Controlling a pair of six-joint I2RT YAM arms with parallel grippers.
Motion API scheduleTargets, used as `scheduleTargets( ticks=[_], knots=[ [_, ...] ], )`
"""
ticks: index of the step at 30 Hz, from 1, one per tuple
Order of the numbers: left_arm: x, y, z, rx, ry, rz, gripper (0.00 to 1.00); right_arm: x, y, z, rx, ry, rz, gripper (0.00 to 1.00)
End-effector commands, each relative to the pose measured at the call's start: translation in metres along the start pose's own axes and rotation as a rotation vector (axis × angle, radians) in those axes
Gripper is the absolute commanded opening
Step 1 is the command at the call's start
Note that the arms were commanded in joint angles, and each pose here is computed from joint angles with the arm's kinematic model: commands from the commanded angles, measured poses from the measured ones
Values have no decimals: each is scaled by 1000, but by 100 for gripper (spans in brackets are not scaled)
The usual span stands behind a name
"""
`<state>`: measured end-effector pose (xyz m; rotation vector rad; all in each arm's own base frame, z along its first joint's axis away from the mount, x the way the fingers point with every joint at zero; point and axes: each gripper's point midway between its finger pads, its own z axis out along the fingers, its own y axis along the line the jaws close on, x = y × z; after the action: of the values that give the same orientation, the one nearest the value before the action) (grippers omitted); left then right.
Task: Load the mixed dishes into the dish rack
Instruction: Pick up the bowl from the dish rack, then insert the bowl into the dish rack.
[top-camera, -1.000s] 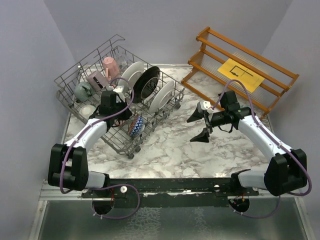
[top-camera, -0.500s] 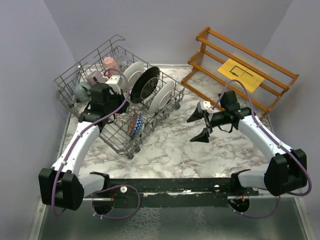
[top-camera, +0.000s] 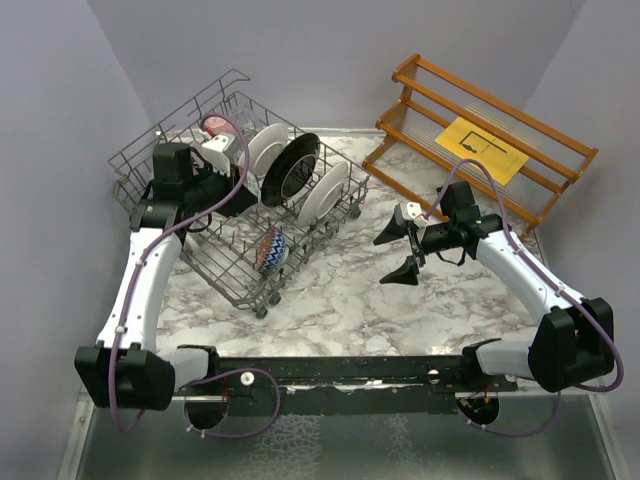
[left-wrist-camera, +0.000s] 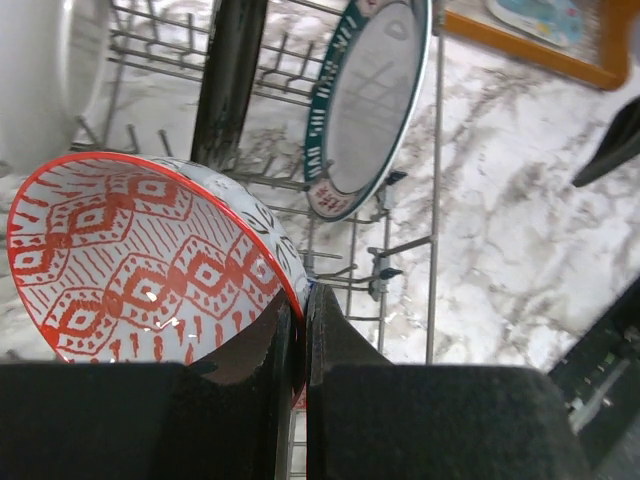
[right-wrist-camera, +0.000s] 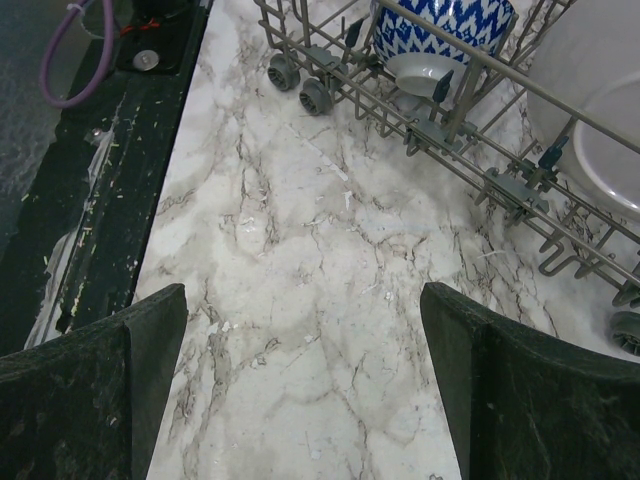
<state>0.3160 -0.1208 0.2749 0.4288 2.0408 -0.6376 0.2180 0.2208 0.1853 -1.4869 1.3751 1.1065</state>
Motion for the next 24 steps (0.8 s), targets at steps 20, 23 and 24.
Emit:
scheduleTargets(
  ticks=[20,23,24],
  knots=[
    [35,-16,13,661,136,-217,0,1,6,4,-40,-26,14,100],
    [36,-22,11,672,135,-233,0,1,6,4,-40,-25,14,100],
    [37,-24,10,674,135,-243,0,2,6,4,-40,-25,17,100]
  ],
)
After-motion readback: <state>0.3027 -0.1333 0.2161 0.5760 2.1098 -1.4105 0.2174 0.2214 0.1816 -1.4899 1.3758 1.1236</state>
